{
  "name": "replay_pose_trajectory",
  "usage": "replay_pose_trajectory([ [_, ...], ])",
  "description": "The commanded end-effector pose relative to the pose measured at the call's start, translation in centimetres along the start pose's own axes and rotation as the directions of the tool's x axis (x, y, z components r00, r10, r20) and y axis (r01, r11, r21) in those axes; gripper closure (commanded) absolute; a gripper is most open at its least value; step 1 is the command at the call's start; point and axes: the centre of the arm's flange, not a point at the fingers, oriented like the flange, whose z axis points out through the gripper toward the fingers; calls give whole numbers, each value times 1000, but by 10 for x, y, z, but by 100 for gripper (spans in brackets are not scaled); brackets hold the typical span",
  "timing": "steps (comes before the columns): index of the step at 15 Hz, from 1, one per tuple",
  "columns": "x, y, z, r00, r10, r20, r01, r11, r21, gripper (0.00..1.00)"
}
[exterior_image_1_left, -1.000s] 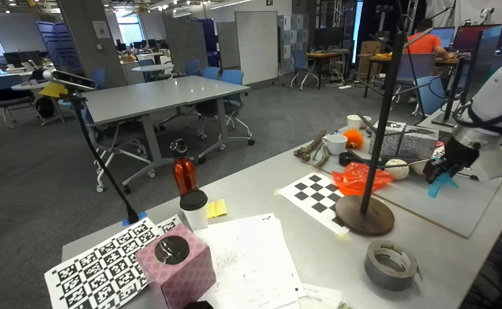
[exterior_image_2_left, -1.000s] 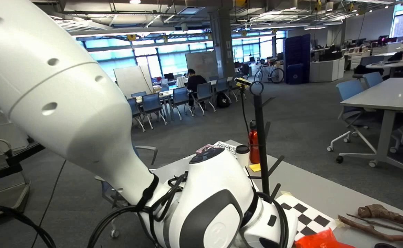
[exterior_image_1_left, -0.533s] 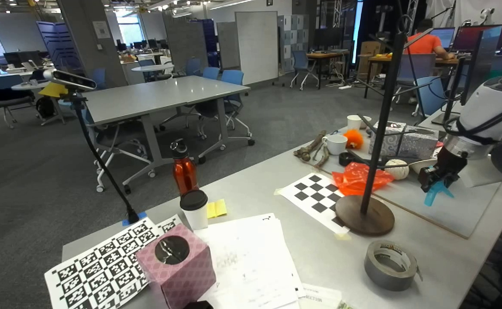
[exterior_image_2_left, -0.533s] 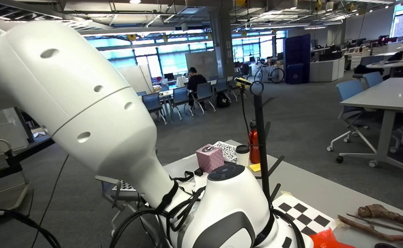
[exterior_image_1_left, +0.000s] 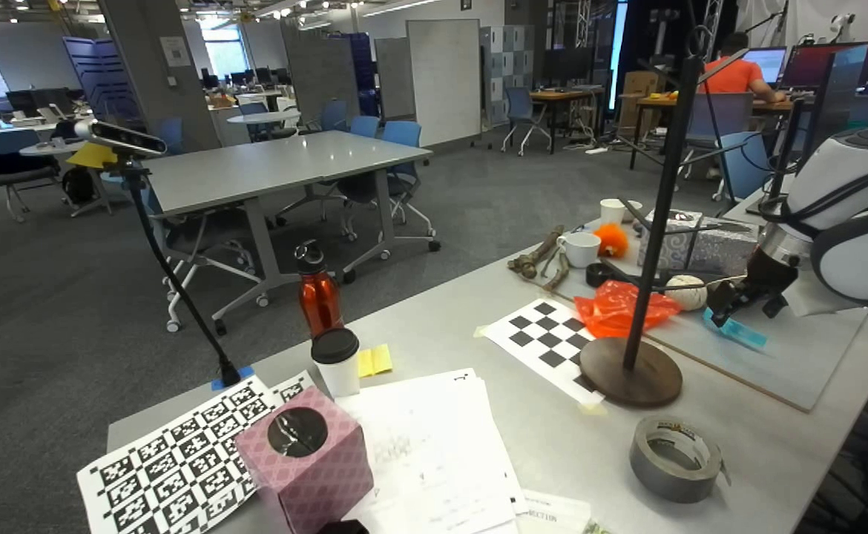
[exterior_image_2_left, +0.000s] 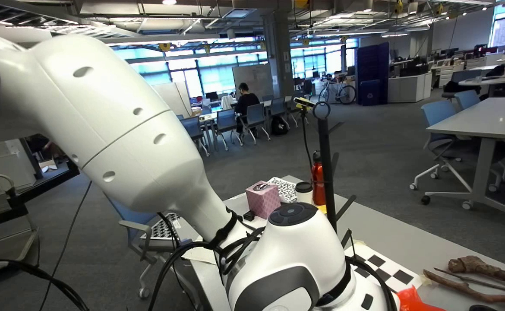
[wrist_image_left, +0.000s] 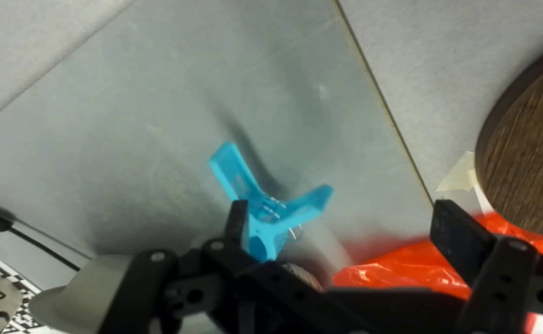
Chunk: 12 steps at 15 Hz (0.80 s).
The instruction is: Place the peg on the table, hang the gray masking tape on the stand, then put it on the table
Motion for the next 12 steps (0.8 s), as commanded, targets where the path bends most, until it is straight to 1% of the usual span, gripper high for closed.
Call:
replay_pose_trajectory([
  [1,4,-7,-8,999,-37,-7,37,999,6,0],
  [8,-11,-18,-40,994,-111,7,111,994,20,0],
  [12,-27,-21,-53,987,-152,41,151,988,34,0],
])
